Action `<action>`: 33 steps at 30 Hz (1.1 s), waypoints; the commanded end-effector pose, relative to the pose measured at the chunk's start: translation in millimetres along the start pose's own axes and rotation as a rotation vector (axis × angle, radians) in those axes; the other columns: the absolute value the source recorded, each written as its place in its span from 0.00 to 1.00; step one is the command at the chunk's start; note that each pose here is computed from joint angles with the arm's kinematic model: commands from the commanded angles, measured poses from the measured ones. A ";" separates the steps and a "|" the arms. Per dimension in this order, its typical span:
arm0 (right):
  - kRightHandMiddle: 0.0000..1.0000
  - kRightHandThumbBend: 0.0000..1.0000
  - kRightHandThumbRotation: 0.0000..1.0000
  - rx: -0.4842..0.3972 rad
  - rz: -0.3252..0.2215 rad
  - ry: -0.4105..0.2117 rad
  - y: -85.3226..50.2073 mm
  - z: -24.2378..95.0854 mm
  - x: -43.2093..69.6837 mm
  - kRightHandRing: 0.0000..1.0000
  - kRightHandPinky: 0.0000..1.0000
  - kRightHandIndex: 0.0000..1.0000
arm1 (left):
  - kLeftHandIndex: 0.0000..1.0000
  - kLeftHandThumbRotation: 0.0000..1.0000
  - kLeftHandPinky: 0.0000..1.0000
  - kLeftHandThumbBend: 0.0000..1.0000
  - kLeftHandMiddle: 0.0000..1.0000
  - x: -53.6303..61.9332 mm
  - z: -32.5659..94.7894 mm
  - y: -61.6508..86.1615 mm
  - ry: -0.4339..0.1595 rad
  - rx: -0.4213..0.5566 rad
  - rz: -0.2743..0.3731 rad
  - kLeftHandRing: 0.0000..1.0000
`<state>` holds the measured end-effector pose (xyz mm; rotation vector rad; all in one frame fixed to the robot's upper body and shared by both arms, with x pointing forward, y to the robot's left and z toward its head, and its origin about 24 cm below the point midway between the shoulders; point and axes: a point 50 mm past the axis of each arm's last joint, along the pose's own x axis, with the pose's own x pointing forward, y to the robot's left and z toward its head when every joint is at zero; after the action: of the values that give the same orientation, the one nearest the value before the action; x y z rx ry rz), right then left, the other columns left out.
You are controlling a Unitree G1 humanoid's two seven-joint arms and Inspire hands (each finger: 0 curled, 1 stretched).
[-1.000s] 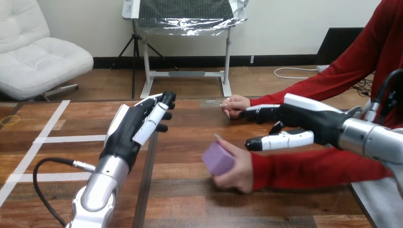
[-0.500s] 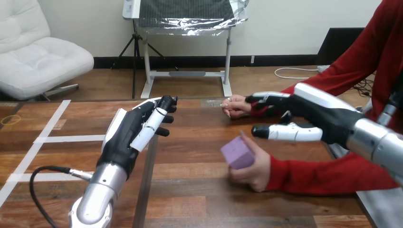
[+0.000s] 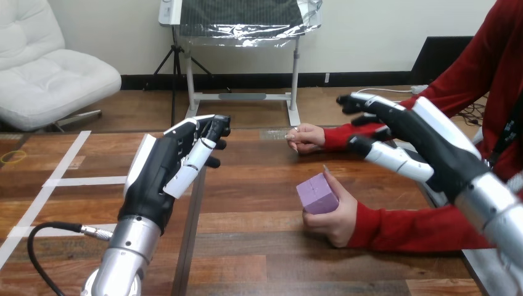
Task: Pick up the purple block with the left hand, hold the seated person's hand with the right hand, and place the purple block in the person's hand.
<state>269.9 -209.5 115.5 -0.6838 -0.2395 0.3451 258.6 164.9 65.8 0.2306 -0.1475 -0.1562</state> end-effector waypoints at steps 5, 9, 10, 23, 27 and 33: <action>0.85 0.74 1.00 0.273 -0.126 -0.185 23.5 7.8 -2.9 0.82 0.71 0.87 | 0.67 0.80 0.58 0.38 0.72 -8.8 29.8 3.9 -0.141 -0.007 0.004 0.70; 0.84 0.78 1.00 0.356 -0.149 -0.204 35.2 8.5 -6.6 0.81 0.72 0.86 | 0.71 0.80 0.60 0.40 0.74 -14.6 32.7 3.7 -0.152 -0.015 -0.023 0.72; 0.84 0.79 1.00 0.370 -0.151 -0.207 37.0 8.7 -7.2 0.81 0.72 0.86 | 0.71 0.80 0.60 0.40 0.75 -15.4 33.2 3.7 -0.153 -0.016 -0.029 0.73; 0.86 0.92 1.00 0.503 -0.145 -0.239 60.8 10.6 -19.4 0.84 0.77 0.88 | 0.92 0.86 0.76 0.67 0.89 -22.1 37.3 -4.5 -0.210 -0.113 -0.094 0.89; 0.85 0.93 1.00 0.533 -0.147 -0.241 64.3 11.0 -21.7 0.84 0.77 0.88 | 0.93 0.88 0.77 0.71 0.90 -22.5 37.2 -7.6 -0.224 -0.128 -0.087 0.90; 0.84 0.91 1.00 0.560 -0.150 -0.244 69.9 10.7 -26.2 0.83 0.77 0.88 | 0.94 0.92 0.78 0.73 0.91 -23.6 36.5 -12.2 -0.239 -0.149 -0.090 0.92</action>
<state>225.0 -165.2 63.5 -0.0981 -0.3205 0.3391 225.4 157.3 79.1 0.0945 -0.2538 -0.2659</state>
